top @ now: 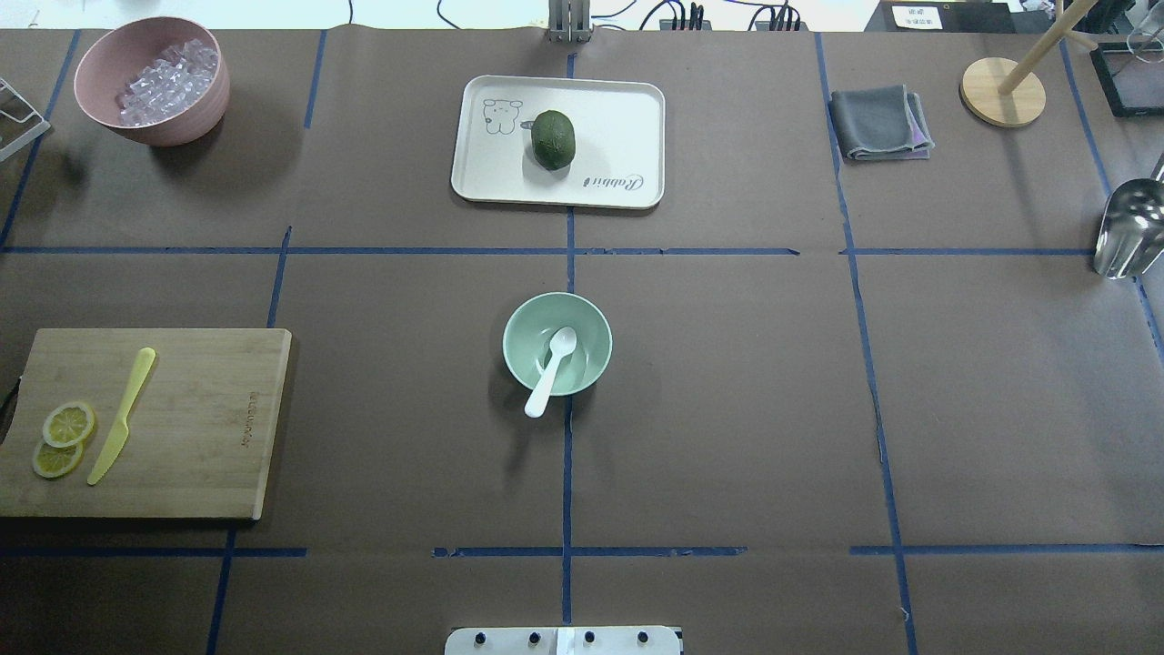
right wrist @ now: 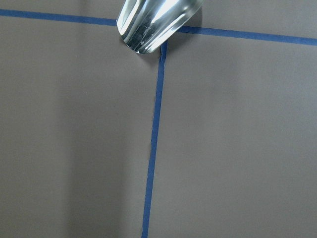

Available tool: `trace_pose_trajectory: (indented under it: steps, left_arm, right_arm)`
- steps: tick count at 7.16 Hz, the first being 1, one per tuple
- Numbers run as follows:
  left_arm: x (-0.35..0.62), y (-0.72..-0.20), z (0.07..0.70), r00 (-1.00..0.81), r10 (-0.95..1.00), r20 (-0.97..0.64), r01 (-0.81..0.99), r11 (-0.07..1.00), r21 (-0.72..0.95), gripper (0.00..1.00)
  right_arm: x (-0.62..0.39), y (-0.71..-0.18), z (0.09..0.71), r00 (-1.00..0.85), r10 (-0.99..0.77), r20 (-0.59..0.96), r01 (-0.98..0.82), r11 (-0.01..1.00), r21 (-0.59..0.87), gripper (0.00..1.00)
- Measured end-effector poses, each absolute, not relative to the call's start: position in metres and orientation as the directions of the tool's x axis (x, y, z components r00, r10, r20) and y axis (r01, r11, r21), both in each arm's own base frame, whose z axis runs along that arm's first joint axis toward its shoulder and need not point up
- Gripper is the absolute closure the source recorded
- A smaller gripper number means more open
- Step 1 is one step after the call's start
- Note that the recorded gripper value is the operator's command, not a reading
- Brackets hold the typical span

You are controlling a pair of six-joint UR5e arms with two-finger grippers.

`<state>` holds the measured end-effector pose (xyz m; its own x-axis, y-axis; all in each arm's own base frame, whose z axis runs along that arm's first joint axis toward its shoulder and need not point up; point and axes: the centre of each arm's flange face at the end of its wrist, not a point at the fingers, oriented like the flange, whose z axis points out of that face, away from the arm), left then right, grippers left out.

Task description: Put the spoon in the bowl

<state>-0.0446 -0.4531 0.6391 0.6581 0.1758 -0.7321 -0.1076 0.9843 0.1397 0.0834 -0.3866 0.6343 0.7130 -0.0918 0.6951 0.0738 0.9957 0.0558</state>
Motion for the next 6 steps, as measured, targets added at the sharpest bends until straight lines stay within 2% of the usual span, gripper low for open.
trace_pose_trajectory:
  steps: [6]
  left_arm:
    - [-0.045,-0.4519,0.6442,0.66,0.167,-0.732,-0.108,0.986,0.127,0.0]
  right_arm:
    - [0.0832,-0.3867,0.6343,0.713,-0.095,0.695,0.077,0.995,0.058,0.0]
